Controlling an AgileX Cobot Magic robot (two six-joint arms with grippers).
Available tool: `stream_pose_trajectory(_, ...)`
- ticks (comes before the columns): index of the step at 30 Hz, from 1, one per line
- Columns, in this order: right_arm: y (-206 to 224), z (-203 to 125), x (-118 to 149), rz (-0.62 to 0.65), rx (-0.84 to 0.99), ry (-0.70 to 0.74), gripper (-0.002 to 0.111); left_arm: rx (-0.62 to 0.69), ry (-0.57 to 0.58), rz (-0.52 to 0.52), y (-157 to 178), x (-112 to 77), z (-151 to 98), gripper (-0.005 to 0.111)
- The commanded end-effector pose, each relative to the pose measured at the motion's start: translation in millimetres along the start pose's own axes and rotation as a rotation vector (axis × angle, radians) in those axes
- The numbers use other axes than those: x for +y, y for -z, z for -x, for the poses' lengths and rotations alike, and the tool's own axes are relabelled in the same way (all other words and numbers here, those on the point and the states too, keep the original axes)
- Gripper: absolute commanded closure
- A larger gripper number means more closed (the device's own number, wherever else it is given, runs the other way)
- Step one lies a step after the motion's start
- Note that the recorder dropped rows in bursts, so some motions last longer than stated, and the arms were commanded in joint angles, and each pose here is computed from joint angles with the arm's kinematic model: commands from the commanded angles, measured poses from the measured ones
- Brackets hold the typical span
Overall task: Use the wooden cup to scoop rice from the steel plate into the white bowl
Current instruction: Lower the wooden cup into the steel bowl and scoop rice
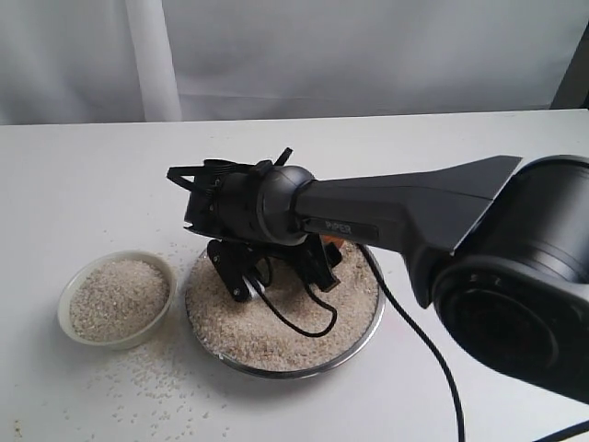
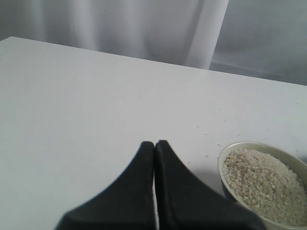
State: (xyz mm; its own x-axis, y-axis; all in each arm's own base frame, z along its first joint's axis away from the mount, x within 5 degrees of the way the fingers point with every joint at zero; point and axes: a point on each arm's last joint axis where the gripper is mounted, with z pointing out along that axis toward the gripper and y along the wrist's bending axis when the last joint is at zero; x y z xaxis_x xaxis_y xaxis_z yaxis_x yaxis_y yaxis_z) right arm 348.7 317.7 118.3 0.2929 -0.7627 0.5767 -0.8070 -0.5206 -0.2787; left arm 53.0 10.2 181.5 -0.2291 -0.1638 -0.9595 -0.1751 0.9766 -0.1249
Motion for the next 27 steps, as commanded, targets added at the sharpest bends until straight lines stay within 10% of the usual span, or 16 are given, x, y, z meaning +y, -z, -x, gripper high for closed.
stream_pose_trajectory(1, 2.4, 6.4, -0.5, -0.025, -0.017, 0.009, 0.108, -0.01, 0.006, -0.009, 0.5, -0.7, 1.7, 0.107)
stream_pose_trajectory(27, 37.5, 32.2, 7.5, -0.024, -0.172, -0.009, 0.108, -0.01, 0.006, -0.009, 0.5, -0.7, 1.7, 0.107)
